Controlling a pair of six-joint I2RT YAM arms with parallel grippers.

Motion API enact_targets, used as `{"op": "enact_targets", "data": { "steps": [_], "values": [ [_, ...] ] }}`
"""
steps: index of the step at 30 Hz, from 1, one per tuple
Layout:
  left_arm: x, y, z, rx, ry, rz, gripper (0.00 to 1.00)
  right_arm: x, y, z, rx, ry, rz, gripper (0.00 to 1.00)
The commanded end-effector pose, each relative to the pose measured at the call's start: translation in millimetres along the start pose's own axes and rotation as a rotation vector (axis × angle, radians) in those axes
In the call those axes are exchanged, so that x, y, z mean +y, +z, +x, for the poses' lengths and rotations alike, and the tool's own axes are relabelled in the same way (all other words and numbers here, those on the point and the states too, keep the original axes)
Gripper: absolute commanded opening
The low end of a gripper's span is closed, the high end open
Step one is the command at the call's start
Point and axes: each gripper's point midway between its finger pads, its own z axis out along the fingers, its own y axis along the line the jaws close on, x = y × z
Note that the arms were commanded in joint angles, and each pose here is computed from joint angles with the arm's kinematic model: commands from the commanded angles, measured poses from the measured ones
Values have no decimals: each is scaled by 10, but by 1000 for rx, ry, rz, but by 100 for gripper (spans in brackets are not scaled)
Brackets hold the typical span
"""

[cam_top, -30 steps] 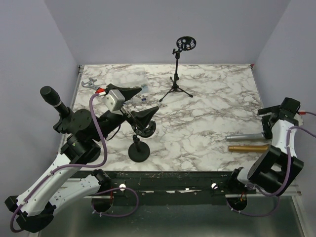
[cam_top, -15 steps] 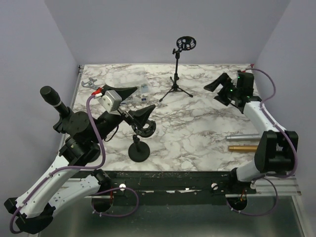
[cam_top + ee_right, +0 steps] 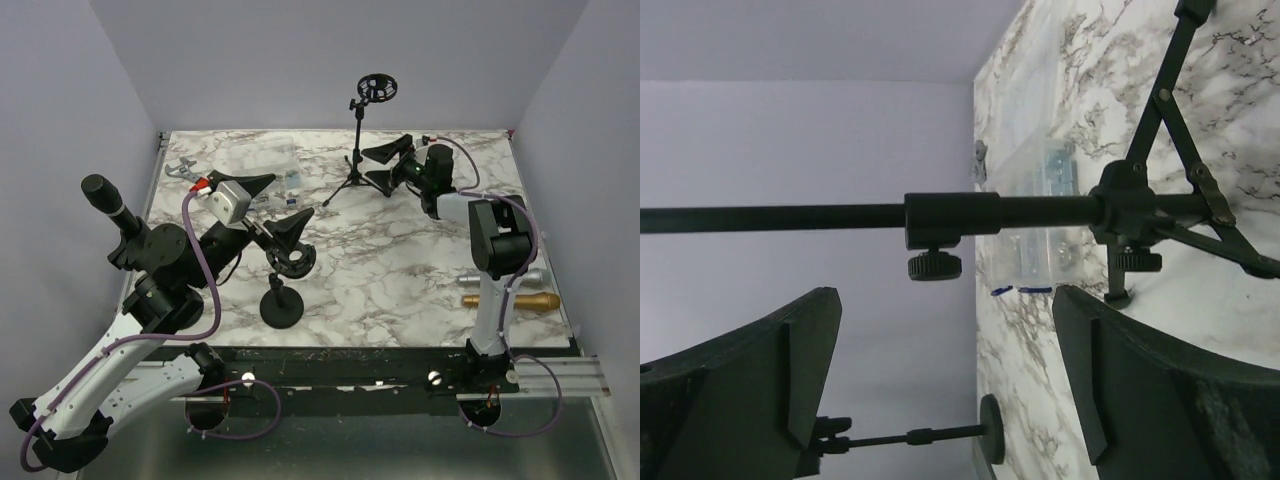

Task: Remove the microphone from the stand

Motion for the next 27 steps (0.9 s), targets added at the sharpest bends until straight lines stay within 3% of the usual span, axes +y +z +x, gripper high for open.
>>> {"op": "enact_targets", "data": {
  "steps": [1, 10, 27],
  "values": [
    [39, 4, 47, 8, 19, -22, 99, 311, 110, -107, -10, 32, -157, 93],
    [7, 33, 81, 18, 11, -5, 99, 138, 210, -29, 38, 101, -206, 73],
    [-8, 41, 92, 21, 5, 2, 99, 9, 312, 74, 61, 145, -230, 55]
  ]
}}
